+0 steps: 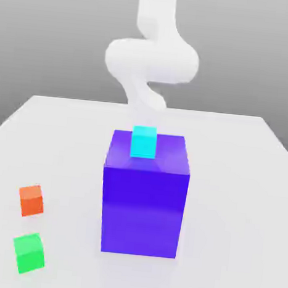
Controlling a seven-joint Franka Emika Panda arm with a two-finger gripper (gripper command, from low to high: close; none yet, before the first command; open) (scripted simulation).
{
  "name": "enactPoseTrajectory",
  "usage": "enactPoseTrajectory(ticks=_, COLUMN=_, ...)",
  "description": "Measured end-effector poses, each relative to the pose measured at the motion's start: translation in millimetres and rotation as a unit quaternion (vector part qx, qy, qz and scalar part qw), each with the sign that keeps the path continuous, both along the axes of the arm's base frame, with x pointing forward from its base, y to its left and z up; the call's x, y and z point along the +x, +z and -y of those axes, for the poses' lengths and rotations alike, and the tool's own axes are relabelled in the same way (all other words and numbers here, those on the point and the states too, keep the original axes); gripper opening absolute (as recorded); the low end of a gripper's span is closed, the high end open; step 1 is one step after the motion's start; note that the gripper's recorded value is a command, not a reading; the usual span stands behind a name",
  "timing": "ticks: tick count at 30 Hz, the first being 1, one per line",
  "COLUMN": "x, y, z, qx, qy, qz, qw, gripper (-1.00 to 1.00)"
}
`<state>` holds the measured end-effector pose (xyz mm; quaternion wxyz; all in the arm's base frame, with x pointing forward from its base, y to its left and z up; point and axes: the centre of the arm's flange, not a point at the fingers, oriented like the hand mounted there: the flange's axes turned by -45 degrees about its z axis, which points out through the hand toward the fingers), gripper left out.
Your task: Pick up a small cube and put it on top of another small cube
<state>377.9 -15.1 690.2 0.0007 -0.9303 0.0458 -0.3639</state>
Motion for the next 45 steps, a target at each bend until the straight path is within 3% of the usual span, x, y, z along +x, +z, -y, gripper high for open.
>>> enactPoseTrajectory(ticks=8, x=88, y=-84, z=66, qx=0.046, qy=-0.122, qz=-0.084, qw=0.988, gripper=0.0)
enactPoseTrajectory(ticks=16, x=144, y=-193, z=148, qx=0.095, qy=-0.243, qz=-0.159, qw=0.952, gripper=0.0)
enactPoseTrajectory(ticks=25, x=160, y=-338, z=246, qx=0.152, qy=-0.376, qz=-0.234, qw=0.884, gripper=0.0)
enactPoseTrajectory(ticks=33, x=132, y=-481, z=318, qx=0.202, qy=-0.483, qz=-0.292, qw=0.8, gripper=0.0)
enactPoseTrajectory(ticks=37, x=127, y=-548, z=325, qx=0.208, qy=-0.495, qz=-0.298, qw=0.79, gripper=0.0)
enactPoseTrajectory(ticks=38, x=126, y=-558, z=325, qx=0.208, qy=-0.495, qz=-0.298, qw=0.789, gripper=-1.0)
enactPoseTrajectory(ticks=45, x=126, y=-557, z=325, qx=0.208, qy=-0.495, qz=-0.298, qw=0.789, gripper=-1.0)
